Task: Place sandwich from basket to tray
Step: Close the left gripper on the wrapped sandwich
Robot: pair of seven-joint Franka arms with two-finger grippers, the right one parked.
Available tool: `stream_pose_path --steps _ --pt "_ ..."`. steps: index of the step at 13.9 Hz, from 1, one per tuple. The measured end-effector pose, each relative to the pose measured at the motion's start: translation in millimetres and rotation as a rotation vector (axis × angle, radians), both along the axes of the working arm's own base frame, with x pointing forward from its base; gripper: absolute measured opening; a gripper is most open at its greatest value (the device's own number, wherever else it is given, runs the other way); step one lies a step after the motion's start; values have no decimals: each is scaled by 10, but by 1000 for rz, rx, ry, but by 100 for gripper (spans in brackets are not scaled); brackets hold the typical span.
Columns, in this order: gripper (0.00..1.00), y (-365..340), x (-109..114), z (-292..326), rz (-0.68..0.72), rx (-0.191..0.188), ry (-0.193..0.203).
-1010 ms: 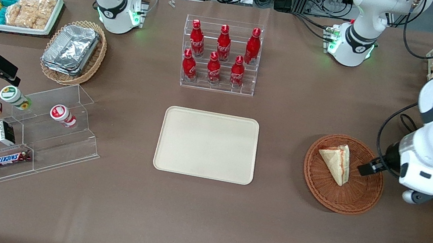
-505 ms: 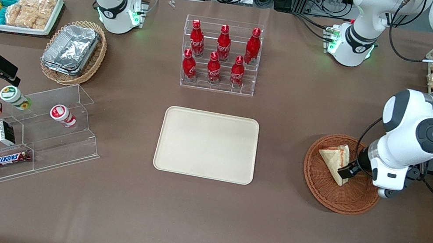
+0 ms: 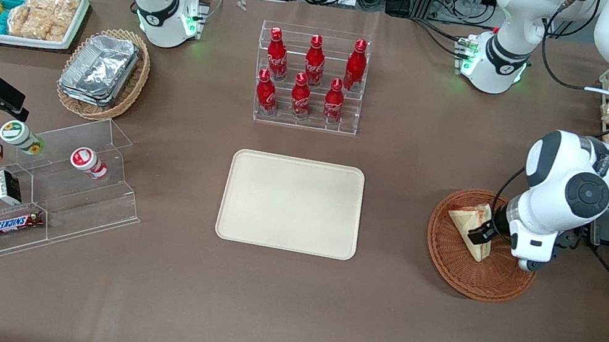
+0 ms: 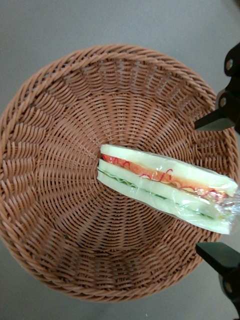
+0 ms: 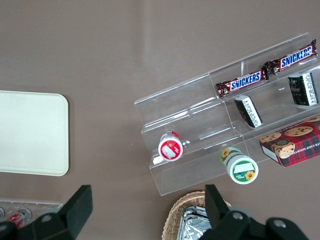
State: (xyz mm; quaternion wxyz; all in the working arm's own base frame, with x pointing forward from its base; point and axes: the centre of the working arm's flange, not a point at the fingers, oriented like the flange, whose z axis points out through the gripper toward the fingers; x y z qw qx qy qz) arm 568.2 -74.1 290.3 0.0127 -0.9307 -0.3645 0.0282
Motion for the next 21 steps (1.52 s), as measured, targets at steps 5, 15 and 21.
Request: stream_pose_path --steps 5,15,21 --pt "100 39 -115 -404 6 -9 8" --pt "40 -10 37 -429 24 -20 -27" --pt "19 -17 258 83 14 7 54"
